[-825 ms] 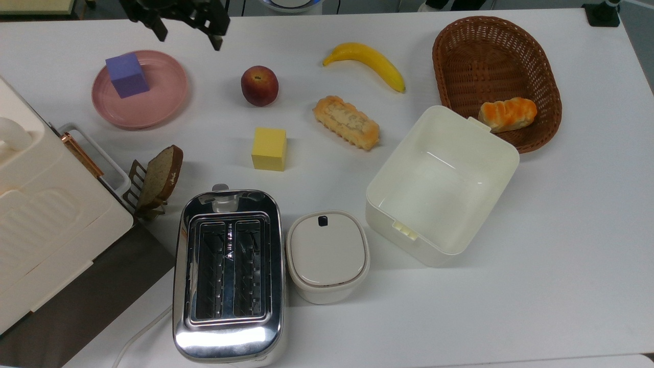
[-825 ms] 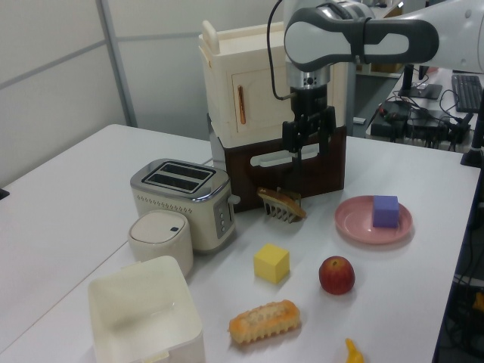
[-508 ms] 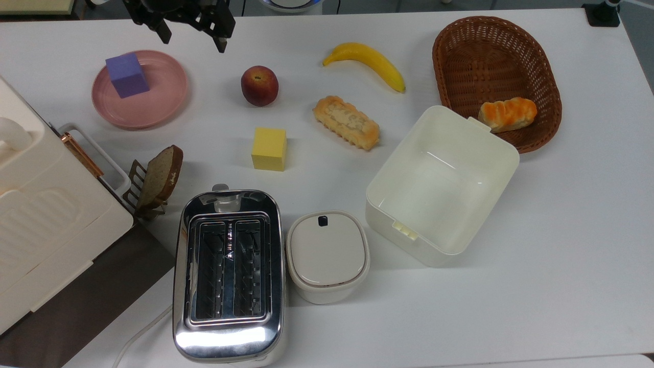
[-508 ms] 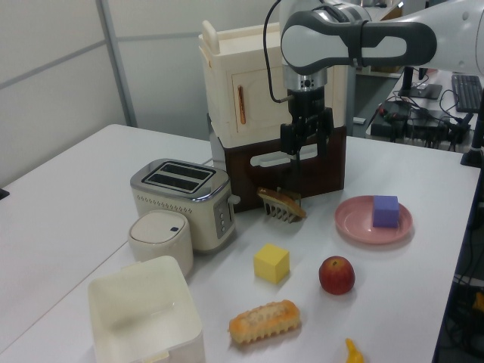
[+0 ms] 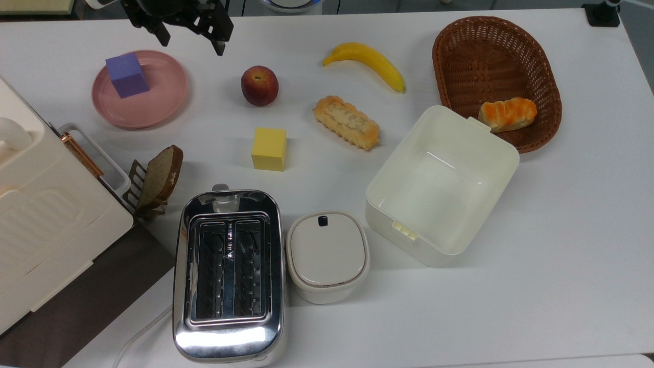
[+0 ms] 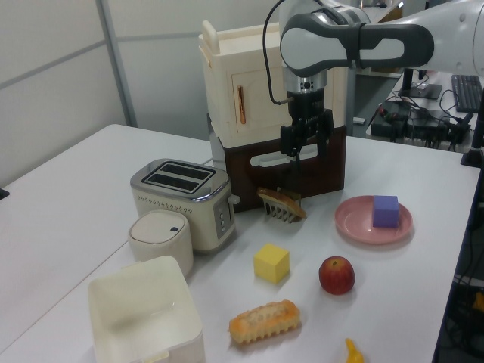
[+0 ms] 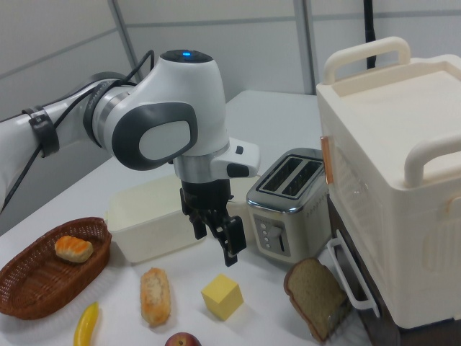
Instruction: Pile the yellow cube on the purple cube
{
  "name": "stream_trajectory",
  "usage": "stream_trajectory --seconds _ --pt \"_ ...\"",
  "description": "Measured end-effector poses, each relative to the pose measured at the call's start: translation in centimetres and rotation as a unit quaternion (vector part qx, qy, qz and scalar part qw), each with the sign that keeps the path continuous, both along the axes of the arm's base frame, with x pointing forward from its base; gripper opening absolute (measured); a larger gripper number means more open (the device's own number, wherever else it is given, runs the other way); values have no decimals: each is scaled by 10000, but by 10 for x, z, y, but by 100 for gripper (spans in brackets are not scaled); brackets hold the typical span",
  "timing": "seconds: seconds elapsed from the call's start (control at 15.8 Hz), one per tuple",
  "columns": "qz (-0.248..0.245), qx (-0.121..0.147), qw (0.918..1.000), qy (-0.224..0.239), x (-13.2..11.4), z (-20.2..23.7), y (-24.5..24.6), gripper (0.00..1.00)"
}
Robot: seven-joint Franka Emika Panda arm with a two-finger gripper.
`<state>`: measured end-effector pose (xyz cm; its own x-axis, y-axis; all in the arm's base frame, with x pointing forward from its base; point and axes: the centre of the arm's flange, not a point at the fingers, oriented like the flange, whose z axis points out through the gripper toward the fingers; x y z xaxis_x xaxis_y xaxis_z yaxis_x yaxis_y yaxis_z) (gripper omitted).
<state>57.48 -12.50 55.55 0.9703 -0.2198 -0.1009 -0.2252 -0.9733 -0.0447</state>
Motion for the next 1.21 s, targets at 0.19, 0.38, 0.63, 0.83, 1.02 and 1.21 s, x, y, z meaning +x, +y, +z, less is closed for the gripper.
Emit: stream_trajectory --seconds 0.19,0.38,0.63,0.83,1.02,1.21 --pt "10 -42 10000 -76 9 -10 0 100" --pt "124 -100 9998 76 21 -35 10 100" --pt "436 -186 9989 43 51 -86 45 100" --pt "632 -210 9977 127 64 -124 70 100" --pt "860 -271 9959 120 76 -163 107 100" --pt "989 -442 9939 200 81 -199 126 100"
